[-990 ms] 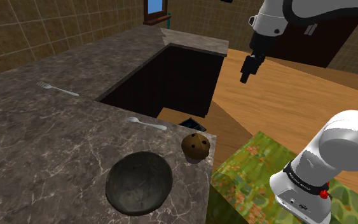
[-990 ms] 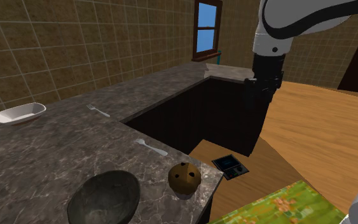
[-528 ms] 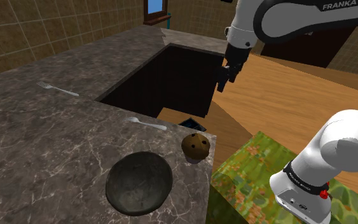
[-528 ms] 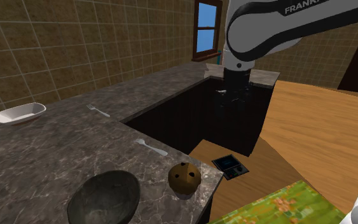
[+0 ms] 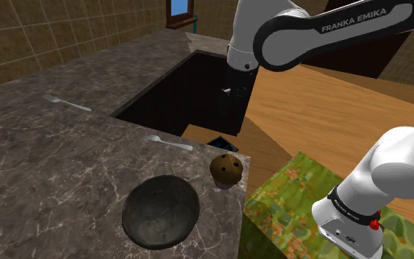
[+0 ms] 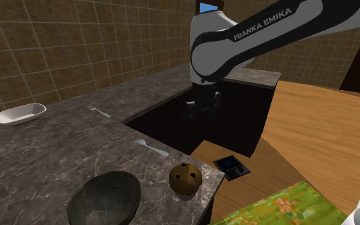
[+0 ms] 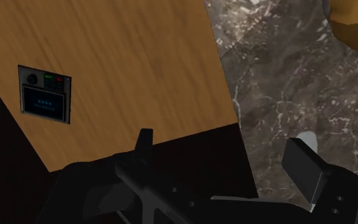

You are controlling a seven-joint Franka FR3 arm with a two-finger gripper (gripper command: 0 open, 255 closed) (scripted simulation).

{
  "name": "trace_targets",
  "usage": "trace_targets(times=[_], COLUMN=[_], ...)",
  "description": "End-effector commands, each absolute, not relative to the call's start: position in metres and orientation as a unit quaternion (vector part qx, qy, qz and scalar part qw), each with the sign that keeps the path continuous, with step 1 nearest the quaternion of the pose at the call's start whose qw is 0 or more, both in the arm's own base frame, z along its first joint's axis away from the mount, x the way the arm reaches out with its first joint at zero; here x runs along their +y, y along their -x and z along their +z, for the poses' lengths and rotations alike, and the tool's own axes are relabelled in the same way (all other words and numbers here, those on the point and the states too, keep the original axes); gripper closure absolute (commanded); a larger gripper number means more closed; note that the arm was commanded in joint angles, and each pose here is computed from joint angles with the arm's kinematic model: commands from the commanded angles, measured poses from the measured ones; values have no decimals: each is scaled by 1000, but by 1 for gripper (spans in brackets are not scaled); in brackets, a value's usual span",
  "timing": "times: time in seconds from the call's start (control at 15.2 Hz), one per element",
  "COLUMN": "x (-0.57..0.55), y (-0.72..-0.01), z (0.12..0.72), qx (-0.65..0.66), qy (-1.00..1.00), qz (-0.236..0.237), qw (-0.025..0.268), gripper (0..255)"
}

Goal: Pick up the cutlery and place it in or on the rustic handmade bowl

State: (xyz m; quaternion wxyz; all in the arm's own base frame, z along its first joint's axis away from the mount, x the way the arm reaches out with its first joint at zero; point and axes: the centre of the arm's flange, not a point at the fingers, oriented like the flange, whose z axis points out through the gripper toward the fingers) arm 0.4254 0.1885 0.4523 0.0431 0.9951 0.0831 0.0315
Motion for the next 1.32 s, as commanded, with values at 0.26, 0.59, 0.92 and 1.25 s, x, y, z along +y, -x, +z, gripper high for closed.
trace_targets(times=[0.26, 0.59, 0.92, 1.25], x=[250, 300, 351, 398], y=[-463, -493, -522, -549], z=[418, 391, 364, 340], qx=[89, 95, 100, 105], qy=[-994, -993, -993, -992], qz=[41, 49, 56, 63], qw=[42, 42, 43, 43], gripper=[0, 0, 0, 0])
